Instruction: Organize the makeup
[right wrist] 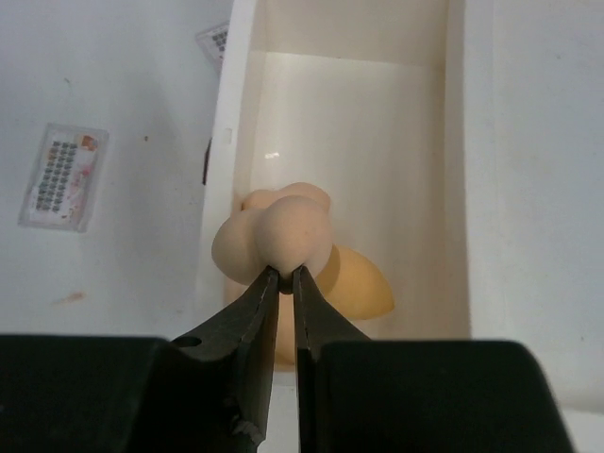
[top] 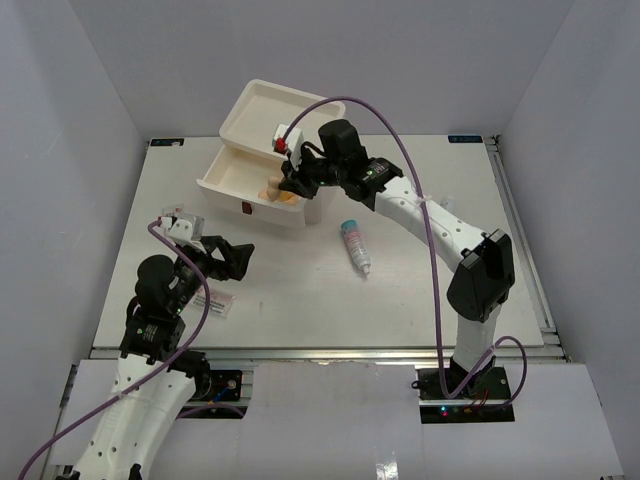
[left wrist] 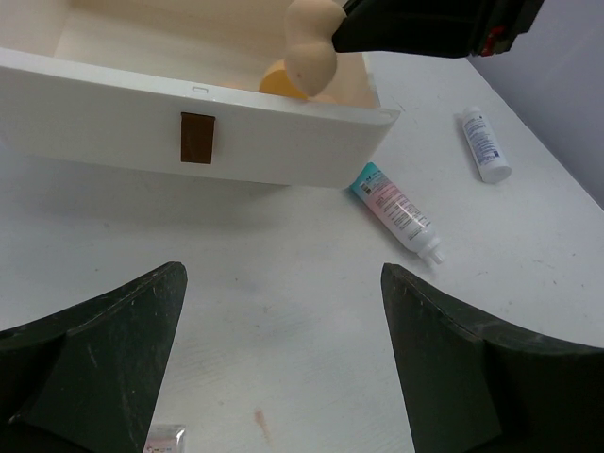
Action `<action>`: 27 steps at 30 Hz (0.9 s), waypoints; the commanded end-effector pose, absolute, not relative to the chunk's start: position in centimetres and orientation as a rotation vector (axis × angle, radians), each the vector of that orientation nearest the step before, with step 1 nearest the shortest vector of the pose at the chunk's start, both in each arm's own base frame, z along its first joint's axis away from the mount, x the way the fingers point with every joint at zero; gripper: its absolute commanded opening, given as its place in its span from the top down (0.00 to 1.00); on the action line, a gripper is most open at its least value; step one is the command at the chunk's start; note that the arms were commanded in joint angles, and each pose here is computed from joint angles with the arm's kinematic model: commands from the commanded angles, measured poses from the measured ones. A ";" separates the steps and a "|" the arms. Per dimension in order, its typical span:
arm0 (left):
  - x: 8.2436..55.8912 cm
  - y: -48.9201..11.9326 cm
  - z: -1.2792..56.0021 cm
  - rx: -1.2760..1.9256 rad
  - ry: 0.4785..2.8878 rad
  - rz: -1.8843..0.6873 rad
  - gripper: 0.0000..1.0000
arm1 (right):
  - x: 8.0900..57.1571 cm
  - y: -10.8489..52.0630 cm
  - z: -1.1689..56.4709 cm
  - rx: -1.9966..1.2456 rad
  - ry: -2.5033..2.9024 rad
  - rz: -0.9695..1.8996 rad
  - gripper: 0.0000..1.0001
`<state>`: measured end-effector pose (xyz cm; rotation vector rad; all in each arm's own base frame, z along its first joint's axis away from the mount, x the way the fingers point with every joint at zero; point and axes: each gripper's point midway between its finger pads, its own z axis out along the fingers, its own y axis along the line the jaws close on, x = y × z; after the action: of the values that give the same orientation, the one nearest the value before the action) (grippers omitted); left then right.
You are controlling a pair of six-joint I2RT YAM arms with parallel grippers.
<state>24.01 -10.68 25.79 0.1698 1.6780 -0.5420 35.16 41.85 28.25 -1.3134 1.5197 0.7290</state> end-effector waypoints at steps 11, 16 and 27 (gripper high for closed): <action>24.0 -11.2 25.8 0.184 1.673 -0.579 0.05 | 38.7 41.4 34.7 -1.141 1.460 0.541 0.46; 24.4 -12.3 24.5 0.186 1.729 -0.647 0.06 | 34.6 39.8 37.9 -1.256 1.336 0.661 0.43; 26.0 -14.8 17.9 -0.326 2.036 -0.975 0.37 | 29.8 29.2 35.4 -1.248 1.338 0.799 0.67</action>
<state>25.24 -14.60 18.88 -0.0282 1.9772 -0.8673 30.82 32.93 37.70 -1.2922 1.3154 0.7427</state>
